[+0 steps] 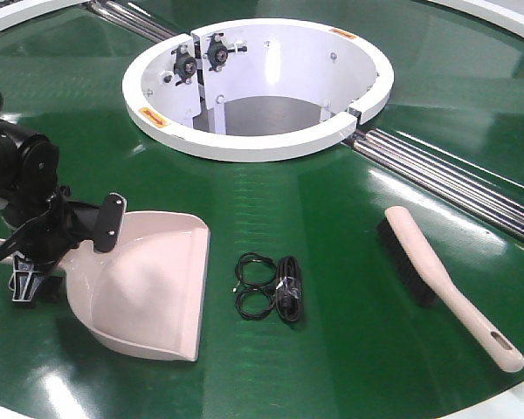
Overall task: Clean and inspect green conveyor with broom and dustpan
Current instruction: 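Reach the left gripper down and grasp the pink dustpan handle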
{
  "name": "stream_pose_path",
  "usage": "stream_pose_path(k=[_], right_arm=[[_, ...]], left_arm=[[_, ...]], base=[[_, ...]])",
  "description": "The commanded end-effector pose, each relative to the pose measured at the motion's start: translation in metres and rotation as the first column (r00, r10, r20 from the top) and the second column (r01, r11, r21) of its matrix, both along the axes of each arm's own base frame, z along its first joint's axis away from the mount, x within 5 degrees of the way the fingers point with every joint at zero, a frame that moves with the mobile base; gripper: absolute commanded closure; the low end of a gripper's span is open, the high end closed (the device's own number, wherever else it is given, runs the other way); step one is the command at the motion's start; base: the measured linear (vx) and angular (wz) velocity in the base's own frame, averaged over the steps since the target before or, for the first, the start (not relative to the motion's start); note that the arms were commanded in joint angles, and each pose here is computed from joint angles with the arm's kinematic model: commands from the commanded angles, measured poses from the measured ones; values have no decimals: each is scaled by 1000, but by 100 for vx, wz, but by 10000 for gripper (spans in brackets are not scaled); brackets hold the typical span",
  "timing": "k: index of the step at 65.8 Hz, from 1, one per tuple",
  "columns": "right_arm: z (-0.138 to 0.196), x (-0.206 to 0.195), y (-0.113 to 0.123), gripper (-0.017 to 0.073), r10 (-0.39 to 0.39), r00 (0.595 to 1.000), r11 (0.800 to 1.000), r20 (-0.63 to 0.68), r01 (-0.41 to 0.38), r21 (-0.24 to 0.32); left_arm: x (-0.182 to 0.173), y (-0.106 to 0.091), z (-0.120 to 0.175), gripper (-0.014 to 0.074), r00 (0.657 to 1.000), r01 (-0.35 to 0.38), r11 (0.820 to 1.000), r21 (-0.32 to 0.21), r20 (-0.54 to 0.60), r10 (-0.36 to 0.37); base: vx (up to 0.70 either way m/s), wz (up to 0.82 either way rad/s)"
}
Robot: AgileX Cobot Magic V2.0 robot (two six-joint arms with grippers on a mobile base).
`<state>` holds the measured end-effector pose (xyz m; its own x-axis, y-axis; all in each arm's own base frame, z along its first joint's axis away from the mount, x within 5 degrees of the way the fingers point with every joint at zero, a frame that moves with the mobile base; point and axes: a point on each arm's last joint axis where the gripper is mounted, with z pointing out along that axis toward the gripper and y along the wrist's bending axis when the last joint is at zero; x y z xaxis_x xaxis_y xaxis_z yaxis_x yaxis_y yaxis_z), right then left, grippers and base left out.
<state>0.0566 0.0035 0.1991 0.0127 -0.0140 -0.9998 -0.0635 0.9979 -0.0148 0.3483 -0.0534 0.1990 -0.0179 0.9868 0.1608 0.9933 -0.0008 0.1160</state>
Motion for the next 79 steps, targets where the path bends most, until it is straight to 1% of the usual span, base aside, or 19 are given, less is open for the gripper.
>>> stream_pose_path(k=[1,7,10,18,23,25,37,45,59,65,71,74,79], right_arm=[[6,-1,0,568,0,997,1000,83,0,0],[6,-1,0,568,0,997,1000,83,0,0],[6,-1,0,568,0,997,1000,83,0,0],[6,-1,0,568,0,997,1000,83,0,0],[6,-1,0,568,0,997,1000,83,0,0],[6,-1,0,568,0,997,1000,83,0,0],[6,-1,0,568,0,997,1000,83,0,0],[6,-1,0,568,0,997,1000,83,0,0],[6,-1,0,568,0,997,1000,83,0,0],[6,-1,0,568,0,997,1000,83,0,0],[6,-1,0,568,0,997,1000,83,0,0],[6,-1,0,568,0,997,1000,83,0,0],[6,-1,0,568,0,997,1000,83,0,0]], left_arm=[[2,-1,22,118,997,10,1000,-8,72,-9],[2,0,22,223,997,13,1000,1,72,-13],[2,2,22,293,997,18,1000,16,70,-19],[1,3,23,488,998,20,999,30,63,-22],[0,4,23,580,998,25,999,47,57,-27],[0,4,24,604,998,25,998,49,53,-28],[-3,1,25,601,999,30,998,53,32,-32],[-4,-3,31,601,997,41,998,50,56,-43],[1,-5,49,601,996,4,999,34,84,-7],[2,-10,52,601,996,3,1000,23,93,-5],[1,-19,51,601,995,27,999,24,96,-29],[1,-22,51,601,994,39,999,32,97,-42],[2,-26,48,601,995,13,999,47,103,-18]], base=[[0,0],[0,0],[0,0],[0,0],[0,0],[0,0],[0,0],[0,0],[0,0],[0,0],[0,0],[0,0],[0,0]])
